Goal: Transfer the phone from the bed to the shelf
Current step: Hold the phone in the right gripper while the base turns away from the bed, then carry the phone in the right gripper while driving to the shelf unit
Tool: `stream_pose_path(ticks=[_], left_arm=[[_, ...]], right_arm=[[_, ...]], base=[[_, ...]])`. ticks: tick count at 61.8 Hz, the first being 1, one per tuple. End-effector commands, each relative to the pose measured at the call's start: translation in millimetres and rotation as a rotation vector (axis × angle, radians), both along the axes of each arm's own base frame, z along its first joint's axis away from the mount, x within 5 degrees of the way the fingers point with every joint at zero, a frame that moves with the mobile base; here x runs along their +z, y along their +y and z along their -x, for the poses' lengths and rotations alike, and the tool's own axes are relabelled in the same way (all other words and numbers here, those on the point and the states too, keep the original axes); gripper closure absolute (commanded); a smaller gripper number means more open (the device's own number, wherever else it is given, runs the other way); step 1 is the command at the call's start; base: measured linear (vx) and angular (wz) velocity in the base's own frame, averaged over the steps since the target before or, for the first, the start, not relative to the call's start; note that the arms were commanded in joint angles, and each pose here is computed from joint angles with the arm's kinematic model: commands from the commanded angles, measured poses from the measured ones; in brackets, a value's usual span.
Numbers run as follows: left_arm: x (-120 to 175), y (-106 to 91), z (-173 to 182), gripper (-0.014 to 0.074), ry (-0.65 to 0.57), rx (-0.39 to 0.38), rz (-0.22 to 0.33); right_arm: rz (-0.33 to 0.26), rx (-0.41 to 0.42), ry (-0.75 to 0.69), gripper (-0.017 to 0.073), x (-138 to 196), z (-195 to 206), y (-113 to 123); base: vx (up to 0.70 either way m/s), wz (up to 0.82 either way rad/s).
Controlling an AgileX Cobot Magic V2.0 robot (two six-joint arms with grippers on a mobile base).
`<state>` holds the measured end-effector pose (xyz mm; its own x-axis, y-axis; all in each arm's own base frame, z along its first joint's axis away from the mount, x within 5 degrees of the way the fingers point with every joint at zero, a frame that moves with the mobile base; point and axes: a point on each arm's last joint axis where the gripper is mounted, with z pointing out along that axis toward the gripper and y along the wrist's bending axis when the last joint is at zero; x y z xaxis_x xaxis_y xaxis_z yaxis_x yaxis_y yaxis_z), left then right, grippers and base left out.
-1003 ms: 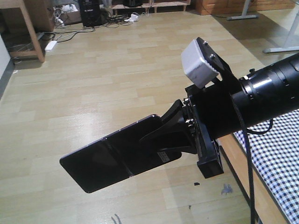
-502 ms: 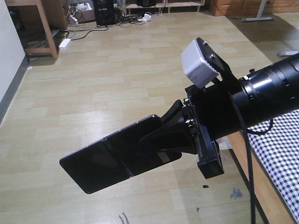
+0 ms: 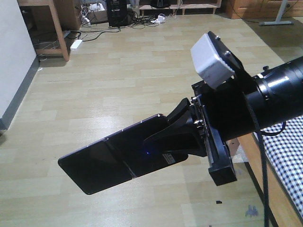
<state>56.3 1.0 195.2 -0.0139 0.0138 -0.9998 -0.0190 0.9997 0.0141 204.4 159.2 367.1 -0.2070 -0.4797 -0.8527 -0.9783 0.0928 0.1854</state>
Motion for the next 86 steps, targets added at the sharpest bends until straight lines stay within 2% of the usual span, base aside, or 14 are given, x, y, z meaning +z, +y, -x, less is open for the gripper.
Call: stream_pose_path(ticks=[1, 40, 86], left_arm=[[15.4, 0.3, 2.0, 0.0592, -0.105, 0.004, 0.016], [15.4, 0.3, 2.0, 0.0592, -0.105, 0.004, 0.016], [15.4, 0.3, 2.0, 0.0592, -0.105, 0.004, 0.016]], right_arm=[[-0.096, 0.053, -0.004, 0.0561, 22.8, 16.0, -0.9], [-0.104, 0.053, -0.028, 0.0561, 28.3, 21.9, -3.2], [-0.104, 0.052, -0.028, 0.0561, 28.3, 21.8, -3.2]], base=[[0.19, 0.09], [0.24, 0.01], [0.27, -0.13]])
